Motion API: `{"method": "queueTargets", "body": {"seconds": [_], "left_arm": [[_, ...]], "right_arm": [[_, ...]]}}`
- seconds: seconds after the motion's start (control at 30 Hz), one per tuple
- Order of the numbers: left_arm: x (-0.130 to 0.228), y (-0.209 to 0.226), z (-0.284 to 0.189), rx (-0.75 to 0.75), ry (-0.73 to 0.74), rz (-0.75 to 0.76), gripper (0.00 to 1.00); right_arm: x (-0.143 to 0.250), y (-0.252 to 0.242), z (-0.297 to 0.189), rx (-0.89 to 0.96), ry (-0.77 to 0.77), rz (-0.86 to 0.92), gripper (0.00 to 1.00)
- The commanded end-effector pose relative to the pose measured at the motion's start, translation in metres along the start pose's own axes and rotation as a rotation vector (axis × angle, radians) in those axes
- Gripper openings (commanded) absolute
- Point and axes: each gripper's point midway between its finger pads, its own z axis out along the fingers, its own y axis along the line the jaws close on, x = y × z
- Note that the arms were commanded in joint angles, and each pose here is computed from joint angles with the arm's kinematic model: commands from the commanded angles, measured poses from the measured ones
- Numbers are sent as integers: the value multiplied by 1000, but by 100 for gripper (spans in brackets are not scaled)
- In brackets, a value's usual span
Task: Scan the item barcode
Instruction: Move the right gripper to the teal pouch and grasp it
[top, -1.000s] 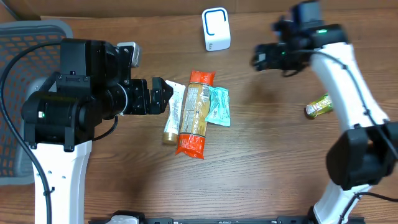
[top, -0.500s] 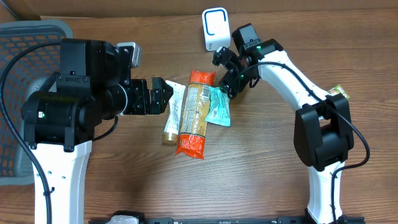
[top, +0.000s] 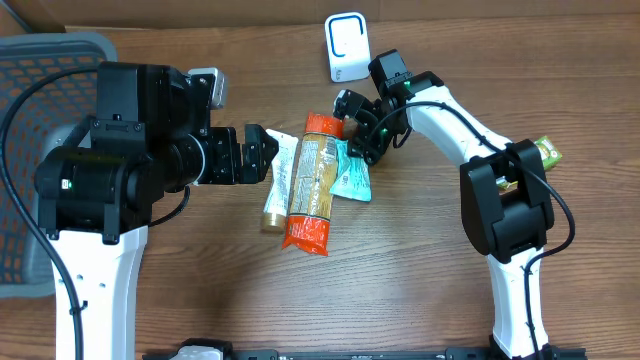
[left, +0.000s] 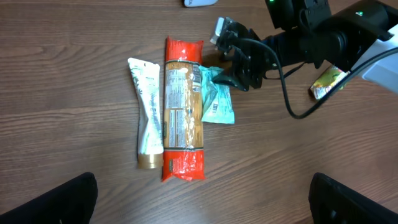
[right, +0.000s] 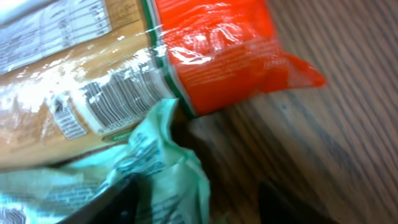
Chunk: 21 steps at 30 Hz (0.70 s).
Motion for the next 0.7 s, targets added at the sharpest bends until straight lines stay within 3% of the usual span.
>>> {"method": "queueTargets", "body": {"seconds": [0.0, 0.27, 0.47, 0.67], "left_arm": [[0, -4, 1, 12, 3, 29, 100], [0, -4, 1, 12, 3, 29, 100], [0, -4, 1, 12, 3, 29, 99], [0, -4, 1, 12, 3, 28, 100]], "right_arm": [[12, 13, 11, -60, 35, 18, 45], [39, 40, 5, -146, 167, 380, 4], [55, 41, -3, -141, 240, 633, 4], [90, -8, -23, 34, 254, 1263, 4]]}}
